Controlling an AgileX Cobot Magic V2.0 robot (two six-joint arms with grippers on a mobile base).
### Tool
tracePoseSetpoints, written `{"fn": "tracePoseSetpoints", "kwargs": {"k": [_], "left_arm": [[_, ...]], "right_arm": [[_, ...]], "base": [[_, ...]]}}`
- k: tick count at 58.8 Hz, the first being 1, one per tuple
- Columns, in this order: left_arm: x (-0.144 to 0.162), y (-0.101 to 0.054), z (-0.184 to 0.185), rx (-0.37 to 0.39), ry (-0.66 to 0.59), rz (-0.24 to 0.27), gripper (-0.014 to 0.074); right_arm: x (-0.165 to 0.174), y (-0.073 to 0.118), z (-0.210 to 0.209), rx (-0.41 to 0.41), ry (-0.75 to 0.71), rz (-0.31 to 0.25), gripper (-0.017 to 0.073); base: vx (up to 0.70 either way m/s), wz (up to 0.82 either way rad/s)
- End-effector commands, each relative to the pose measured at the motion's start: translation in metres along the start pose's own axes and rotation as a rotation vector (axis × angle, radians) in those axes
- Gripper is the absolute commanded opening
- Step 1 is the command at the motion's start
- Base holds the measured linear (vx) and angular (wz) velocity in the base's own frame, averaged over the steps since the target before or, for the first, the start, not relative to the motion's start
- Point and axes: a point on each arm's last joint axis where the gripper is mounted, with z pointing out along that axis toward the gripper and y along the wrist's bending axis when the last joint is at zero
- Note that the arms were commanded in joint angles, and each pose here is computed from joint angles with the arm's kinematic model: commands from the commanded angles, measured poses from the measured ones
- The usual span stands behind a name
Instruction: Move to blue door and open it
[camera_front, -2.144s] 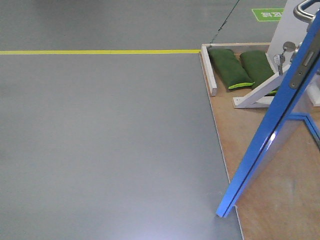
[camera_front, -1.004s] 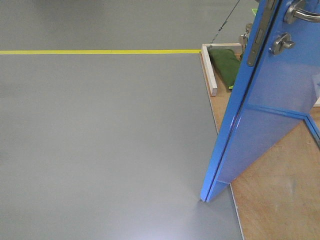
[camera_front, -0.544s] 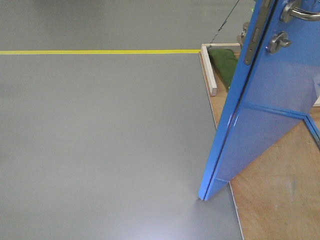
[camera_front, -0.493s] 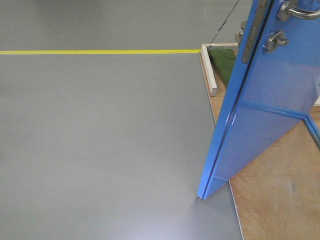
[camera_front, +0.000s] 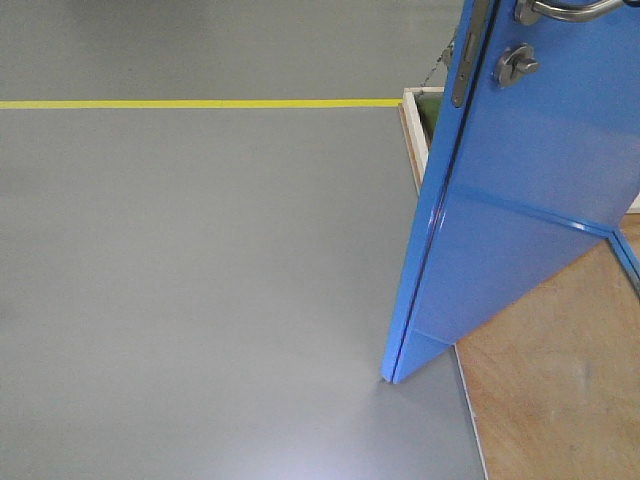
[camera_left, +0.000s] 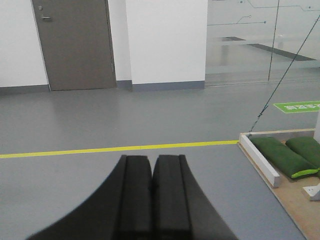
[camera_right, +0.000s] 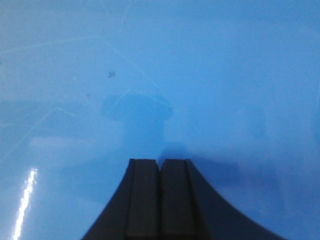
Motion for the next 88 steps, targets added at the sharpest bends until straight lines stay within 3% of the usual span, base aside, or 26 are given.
{"fn": "tracePoseSetpoints", "kwargs": {"k": [1,88], "left_arm": [[-0.0149,-0.0002,-0.0027,0.008,-0.117,-0.009,0.0073],[-0.0149,-0.0002,-0.0027,0.008,-0.117,-0.009,0.0073]], "right_arm": [[-0.0016,0.0295,-0.0154,-0.079,-0.025,-0.024,-0.0001],[-0.0016,0.0294,-0.0154,-0.078,-0.025,-0.026,-0.0001]], "base": [[0.00,0.00],[0.01,0.01]]}}
